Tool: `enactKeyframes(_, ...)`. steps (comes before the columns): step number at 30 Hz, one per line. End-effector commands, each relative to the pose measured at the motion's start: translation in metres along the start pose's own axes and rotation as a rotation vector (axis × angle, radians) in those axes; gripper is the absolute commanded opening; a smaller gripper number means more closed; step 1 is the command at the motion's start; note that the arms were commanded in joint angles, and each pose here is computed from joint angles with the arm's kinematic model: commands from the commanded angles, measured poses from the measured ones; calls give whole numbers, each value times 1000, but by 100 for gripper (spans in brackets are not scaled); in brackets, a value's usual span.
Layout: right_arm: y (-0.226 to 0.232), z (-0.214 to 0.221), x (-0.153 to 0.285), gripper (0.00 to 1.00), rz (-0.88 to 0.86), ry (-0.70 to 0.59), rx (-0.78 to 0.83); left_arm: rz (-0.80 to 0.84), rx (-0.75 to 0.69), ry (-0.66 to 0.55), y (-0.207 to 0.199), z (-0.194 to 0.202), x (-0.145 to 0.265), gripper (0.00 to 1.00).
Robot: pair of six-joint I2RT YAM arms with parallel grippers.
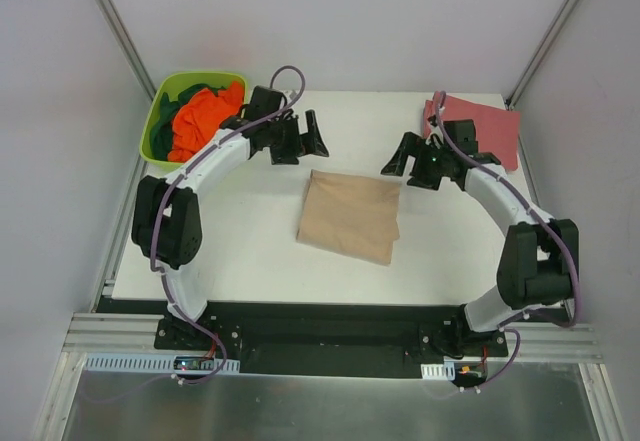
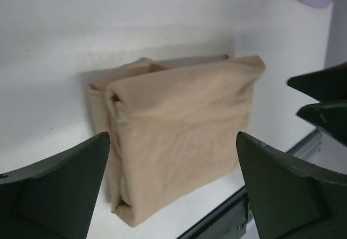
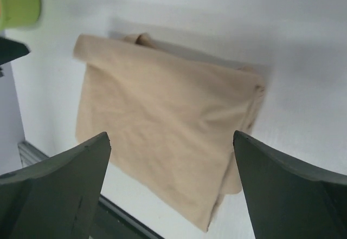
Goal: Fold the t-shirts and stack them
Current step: Fold the long partially folded tshirt into a neat square
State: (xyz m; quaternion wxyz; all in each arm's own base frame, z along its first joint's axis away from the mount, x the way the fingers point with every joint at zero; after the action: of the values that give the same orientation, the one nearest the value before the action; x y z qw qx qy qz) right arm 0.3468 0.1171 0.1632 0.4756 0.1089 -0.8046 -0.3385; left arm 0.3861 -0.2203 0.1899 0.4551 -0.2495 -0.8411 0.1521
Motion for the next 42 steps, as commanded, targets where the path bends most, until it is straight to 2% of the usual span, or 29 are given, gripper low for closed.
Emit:
enactKeyframes(1,23,28,3,96,-126,62,49,260,-120,70,-57,12,-2,99)
enactKeyframes(6,30,25,-17,96,-149,112,-18,316,-63,160,-55,20,-32,99)
enactKeyframes(11,21,14,-44,96,-120,134,-52,261,-62,139,-39,10,-58,99)
enactKeyframes(14,13,4,-62,97,-95,144,-83,201,-9,130,-16,-1,-82,99)
enactKeyframes(19,-9,-2,-92,97,-26,171,-123,123,93,184,28,14,-108,99)
enactKeyframes(23,-23,1,-110,98,12,197,-146,134,154,254,40,36,-115,99)
enactKeyframes(27,-7,-8,-101,98,-18,196,-111,131,114,210,33,24,-101,99)
enactKeyframes(31,24,-21,-58,97,-45,130,-19,152,10,65,2,-17,-54,99)
enactKeyframes(33,33,-21,-33,96,-52,69,15,171,-27,17,-14,-24,-28,99)
enactKeyframes(37,37,-2,5,96,-77,11,28,213,-55,37,-42,7,4,99)
enactKeyframes(42,45,52,10,96,-283,149,-29,312,-74,143,-73,79,12,99)
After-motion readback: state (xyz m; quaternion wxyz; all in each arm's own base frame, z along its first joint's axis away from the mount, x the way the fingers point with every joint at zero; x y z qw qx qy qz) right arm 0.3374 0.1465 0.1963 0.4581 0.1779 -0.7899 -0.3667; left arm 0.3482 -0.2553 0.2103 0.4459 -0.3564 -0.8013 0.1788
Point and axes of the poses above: each gripper's point midway between its finger pads, its own x axis back along the fingers, its own y axis along the line the jaws close on, z = x × y, the point moved 5 cm from there along x, back along the fingers, and after that the axes turned 12 degrees about -x, right-handed, at the moved point
